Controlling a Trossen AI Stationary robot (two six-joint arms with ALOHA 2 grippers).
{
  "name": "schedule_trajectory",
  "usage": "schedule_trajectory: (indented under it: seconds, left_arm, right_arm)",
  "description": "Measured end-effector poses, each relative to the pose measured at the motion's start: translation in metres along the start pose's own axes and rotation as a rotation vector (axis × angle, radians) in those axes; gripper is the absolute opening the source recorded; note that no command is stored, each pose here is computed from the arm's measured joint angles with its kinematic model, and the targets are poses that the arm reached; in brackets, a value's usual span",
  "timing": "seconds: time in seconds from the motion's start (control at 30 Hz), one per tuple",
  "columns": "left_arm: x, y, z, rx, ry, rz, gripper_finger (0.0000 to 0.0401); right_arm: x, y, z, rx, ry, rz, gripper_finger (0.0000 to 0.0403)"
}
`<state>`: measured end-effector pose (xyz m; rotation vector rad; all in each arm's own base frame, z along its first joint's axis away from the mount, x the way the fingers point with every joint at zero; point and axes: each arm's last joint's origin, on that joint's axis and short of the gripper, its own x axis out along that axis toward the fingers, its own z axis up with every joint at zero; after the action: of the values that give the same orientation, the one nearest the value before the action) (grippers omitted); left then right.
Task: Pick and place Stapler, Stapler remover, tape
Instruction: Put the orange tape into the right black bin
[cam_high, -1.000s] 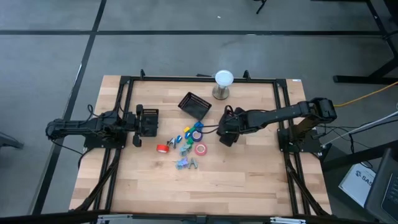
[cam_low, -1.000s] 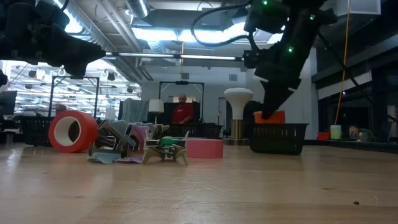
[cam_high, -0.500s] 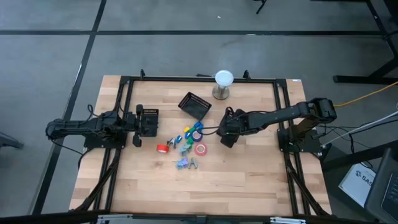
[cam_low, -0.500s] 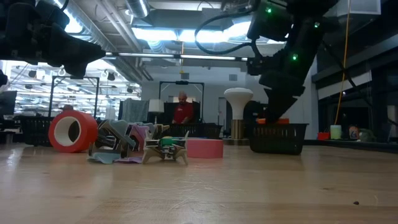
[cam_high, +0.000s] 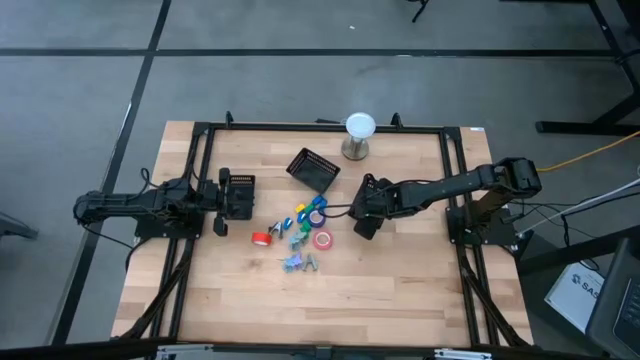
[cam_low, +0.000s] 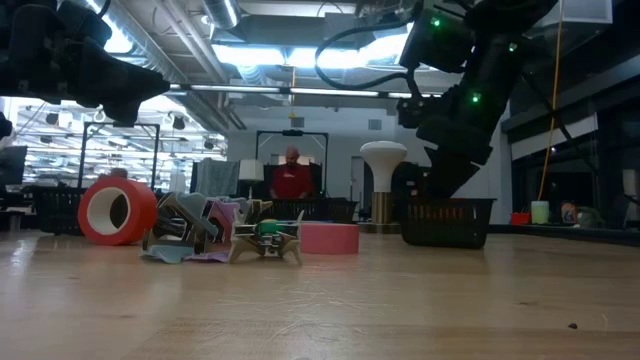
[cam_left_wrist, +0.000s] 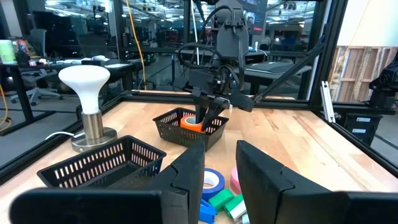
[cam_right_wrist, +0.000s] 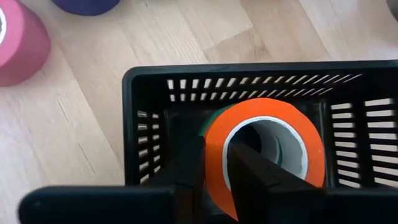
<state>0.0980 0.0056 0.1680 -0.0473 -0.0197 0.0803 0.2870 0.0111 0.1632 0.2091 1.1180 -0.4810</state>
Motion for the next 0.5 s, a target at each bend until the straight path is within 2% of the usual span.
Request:
schedule_trajectory:
  seconds: [0.5]
  left_arm:
    - [0.0000, 0.0000, 0.0001, 0.000, -0.001, 0.000, 0.0088]
  right_arm:
    - [0.0000, 0.0000, 0.0003, -0.052, -0.003, -0.001, 0.0069]
